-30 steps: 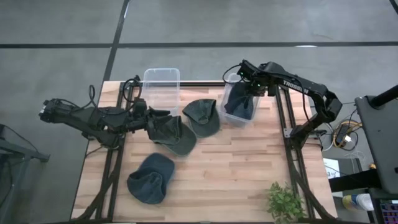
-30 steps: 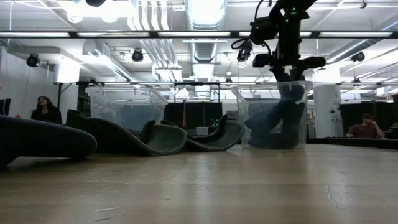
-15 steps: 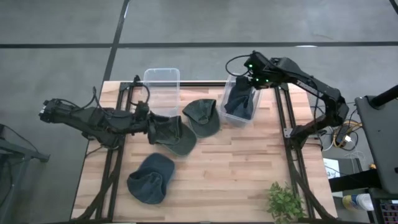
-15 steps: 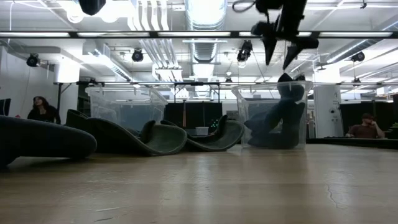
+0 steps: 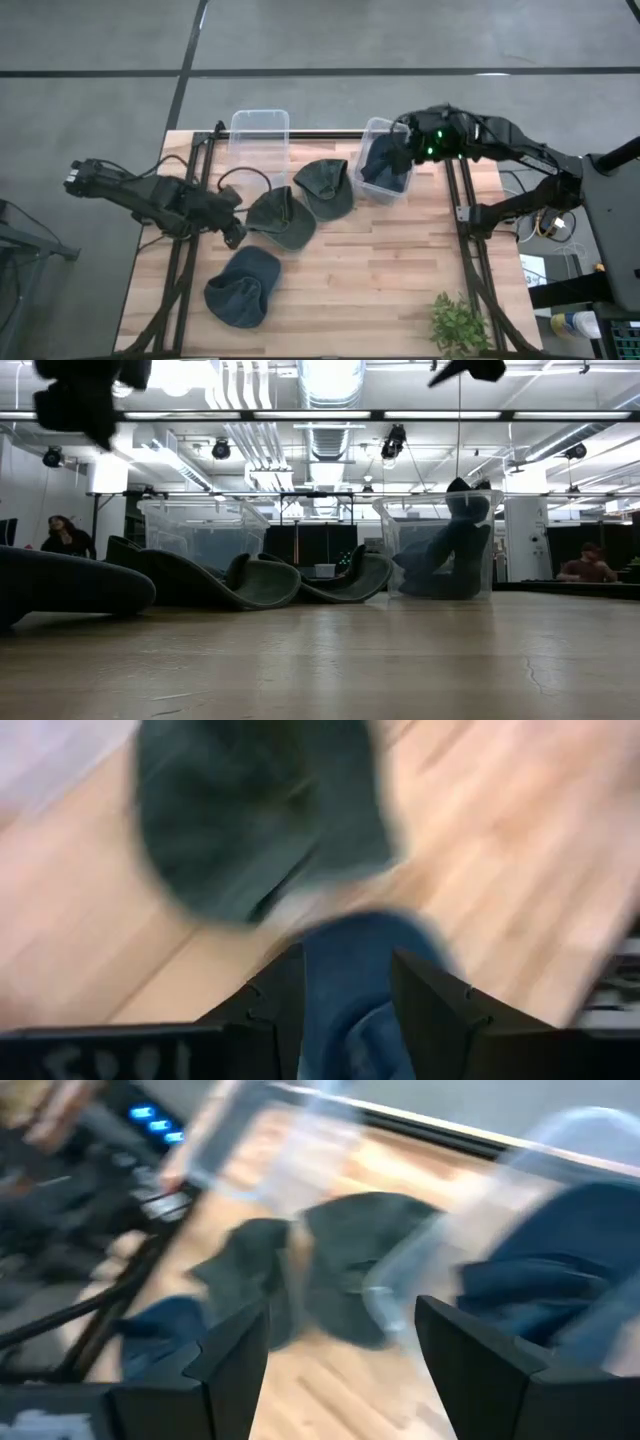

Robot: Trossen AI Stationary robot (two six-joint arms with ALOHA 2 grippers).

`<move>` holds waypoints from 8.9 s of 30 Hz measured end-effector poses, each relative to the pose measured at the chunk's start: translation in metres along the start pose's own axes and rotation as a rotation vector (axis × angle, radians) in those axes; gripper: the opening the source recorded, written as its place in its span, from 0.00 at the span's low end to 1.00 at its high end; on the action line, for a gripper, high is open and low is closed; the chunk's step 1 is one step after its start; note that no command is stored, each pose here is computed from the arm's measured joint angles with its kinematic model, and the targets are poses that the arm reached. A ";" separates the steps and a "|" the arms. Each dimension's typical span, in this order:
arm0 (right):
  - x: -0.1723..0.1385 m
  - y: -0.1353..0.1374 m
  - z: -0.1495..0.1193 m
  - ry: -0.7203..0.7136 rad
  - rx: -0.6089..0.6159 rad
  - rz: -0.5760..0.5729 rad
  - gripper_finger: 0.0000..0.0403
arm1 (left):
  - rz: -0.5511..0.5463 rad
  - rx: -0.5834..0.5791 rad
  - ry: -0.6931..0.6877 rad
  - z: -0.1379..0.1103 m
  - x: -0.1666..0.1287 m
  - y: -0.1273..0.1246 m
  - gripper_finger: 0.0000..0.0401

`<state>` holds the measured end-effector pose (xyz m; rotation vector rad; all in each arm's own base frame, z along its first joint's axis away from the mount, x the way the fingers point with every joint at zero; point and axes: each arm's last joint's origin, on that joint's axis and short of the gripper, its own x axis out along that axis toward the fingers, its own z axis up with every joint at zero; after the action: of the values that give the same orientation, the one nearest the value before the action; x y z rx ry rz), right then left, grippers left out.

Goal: Pick & Place hat
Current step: Put the blue cap into the right transparent bin, then put the bottom gray cap into the left transparent bin

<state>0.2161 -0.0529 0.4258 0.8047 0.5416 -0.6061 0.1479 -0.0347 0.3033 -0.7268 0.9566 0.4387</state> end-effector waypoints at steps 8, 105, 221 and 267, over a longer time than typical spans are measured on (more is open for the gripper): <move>0.004 0.034 -0.021 -0.004 -0.102 0.125 0.59 | 0.054 -0.155 0.265 -0.021 0.038 0.012 0.34; 0.059 0.099 -0.068 0.025 0.042 0.317 0.58 | -0.445 -0.130 -0.481 0.078 -0.027 -0.032 0.02; 0.142 -0.097 0.028 0.320 0.061 -0.738 0.03 | -0.475 -0.088 -0.696 0.076 -0.058 -0.023 0.38; -0.037 0.019 0.016 -0.408 -0.079 0.248 0.57 | -0.095 0.613 -0.280 0.052 0.073 -0.023 0.38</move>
<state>0.2064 -0.0439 0.4686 0.6381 0.0894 -0.4981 0.2302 -0.0107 0.2683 -0.1462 0.7300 0.1393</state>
